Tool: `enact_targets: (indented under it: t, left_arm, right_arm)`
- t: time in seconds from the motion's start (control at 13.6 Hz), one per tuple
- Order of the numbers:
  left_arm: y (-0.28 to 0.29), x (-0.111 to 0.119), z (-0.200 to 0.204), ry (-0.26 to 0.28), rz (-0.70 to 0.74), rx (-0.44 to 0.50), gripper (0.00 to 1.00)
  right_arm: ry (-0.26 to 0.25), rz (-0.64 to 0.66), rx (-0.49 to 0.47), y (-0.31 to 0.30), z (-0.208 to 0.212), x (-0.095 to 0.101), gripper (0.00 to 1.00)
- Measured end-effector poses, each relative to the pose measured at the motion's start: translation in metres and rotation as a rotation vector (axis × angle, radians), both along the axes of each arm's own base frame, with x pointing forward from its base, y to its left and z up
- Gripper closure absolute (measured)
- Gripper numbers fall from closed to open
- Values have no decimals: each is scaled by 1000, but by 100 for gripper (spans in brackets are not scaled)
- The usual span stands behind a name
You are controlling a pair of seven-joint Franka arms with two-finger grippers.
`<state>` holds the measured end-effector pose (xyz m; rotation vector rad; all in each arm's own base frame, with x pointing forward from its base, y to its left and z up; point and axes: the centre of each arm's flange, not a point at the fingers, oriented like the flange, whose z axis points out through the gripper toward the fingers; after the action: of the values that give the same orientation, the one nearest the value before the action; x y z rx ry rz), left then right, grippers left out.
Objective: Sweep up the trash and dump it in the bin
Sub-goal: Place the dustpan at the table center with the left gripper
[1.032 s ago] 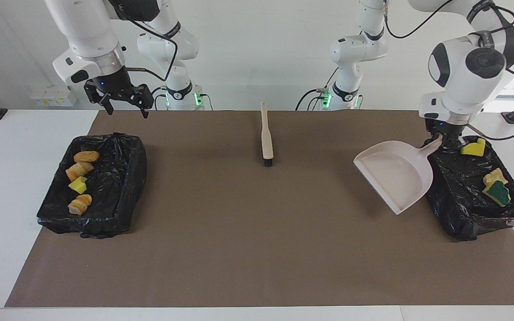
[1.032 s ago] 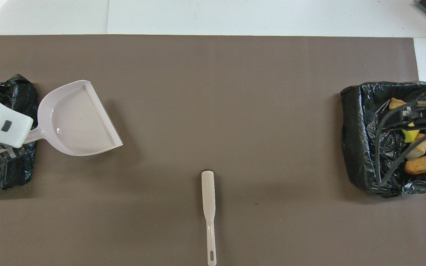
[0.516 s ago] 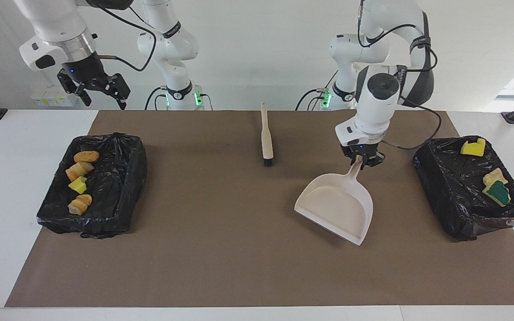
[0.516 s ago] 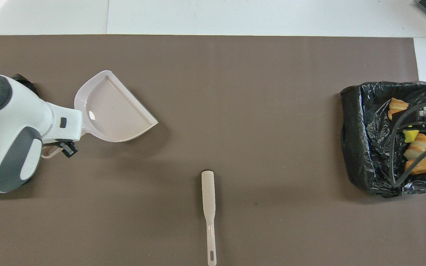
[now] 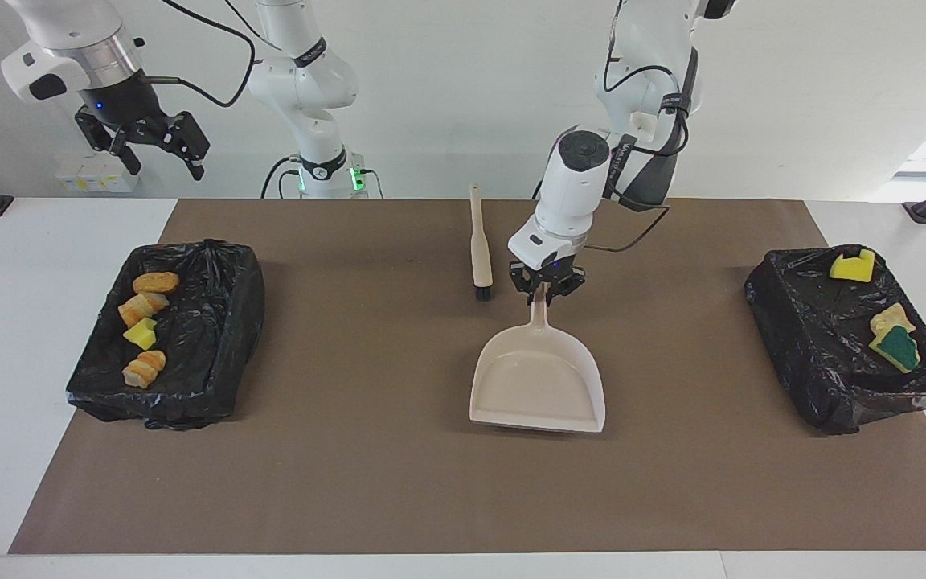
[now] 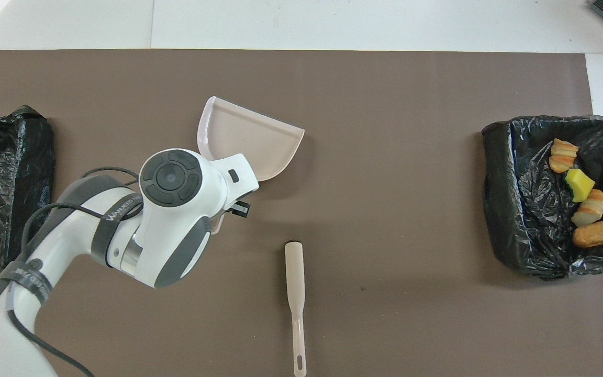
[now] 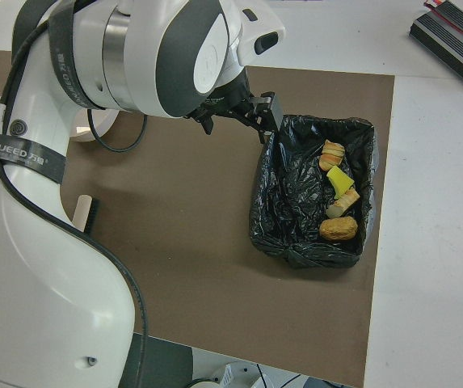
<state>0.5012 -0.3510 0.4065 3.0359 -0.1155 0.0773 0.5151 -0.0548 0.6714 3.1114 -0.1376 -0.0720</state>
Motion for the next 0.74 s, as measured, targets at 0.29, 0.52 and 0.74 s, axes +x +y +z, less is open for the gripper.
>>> enact_targets:
  t: [0.29,0.52,0.74]
  left_arm:
    - [-63,-12,-16,34,104,-21,69]
    - [-89,-23,-53,76,91,7,69]
    - [-86,-14,-48,65,105,3,52]
  right_arm:
    - [14,10,2,5,-6,0,0]
    - [13,9,4,5,-6,-2,0]
    - [12,14,4,7,-5,-3,0]
